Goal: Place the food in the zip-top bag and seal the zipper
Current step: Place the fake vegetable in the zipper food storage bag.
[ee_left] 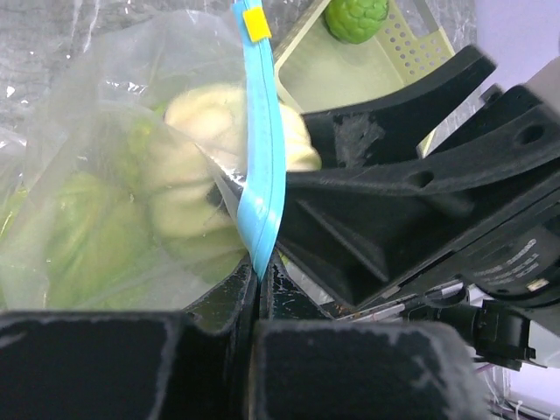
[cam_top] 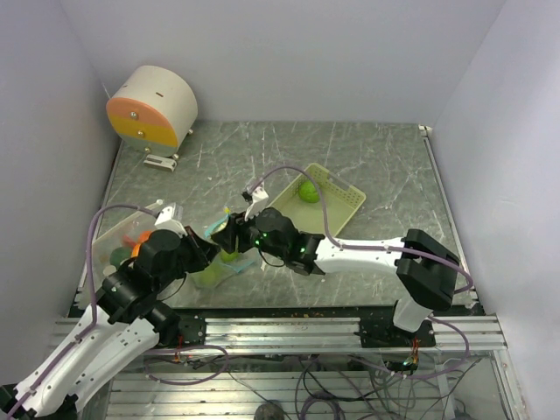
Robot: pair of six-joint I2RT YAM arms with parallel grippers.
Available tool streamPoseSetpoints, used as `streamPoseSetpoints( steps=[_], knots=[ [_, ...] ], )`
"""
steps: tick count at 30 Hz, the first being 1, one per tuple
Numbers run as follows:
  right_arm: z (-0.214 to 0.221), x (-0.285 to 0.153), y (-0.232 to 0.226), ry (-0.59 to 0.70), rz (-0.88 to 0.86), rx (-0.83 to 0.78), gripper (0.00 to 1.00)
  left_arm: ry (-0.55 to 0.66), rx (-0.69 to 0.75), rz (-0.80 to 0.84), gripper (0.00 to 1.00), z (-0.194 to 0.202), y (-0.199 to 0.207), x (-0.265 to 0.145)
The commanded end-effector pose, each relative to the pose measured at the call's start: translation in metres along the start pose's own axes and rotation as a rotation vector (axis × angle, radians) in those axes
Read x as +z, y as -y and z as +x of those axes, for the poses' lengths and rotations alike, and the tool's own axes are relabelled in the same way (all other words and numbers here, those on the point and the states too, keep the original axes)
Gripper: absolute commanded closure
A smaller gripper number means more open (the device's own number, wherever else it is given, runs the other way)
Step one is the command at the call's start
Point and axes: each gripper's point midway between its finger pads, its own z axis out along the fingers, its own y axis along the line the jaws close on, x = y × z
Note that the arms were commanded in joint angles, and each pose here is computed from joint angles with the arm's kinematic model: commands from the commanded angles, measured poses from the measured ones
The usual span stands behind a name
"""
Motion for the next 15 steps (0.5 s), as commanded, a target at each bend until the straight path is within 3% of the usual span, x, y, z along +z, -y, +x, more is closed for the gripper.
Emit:
streamPoseSetpoints(
  steps=[1, 4, 8, 11, 15],
  knots=[
    [0.009, -0.008, -0.008, 0.013, 0.014, 0.077, 0.80, 0.103, 0.025, 0.098, 0.93, -0.035, 0.034, -0.012],
    [0.027, -0.009, -0.016, -0.044, -0.051, 0.106, 0.66, 0.181, 0.032, 0.112, 0.93, -0.058, 0.044, -0.026],
    [0.019, -0.007, -0.036, -0.047, -0.136, 0.122, 0.47, 0.226, -0.004, 0.176, 0.93, -0.069, 0.056, -0.038],
    [0.000, -0.003, -0.040, -0.004, -0.120, 0.120, 0.24, 0.208, -0.043, 0.203, 0.93, -0.058, 0.052, -0.037],
    [-0.016, 0.003, -0.024, 0.065, -0.007, 0.112, 0.18, 0.167, -0.102, 0.231, 0.93, -0.037, 0.042, -0.033]
  ],
)
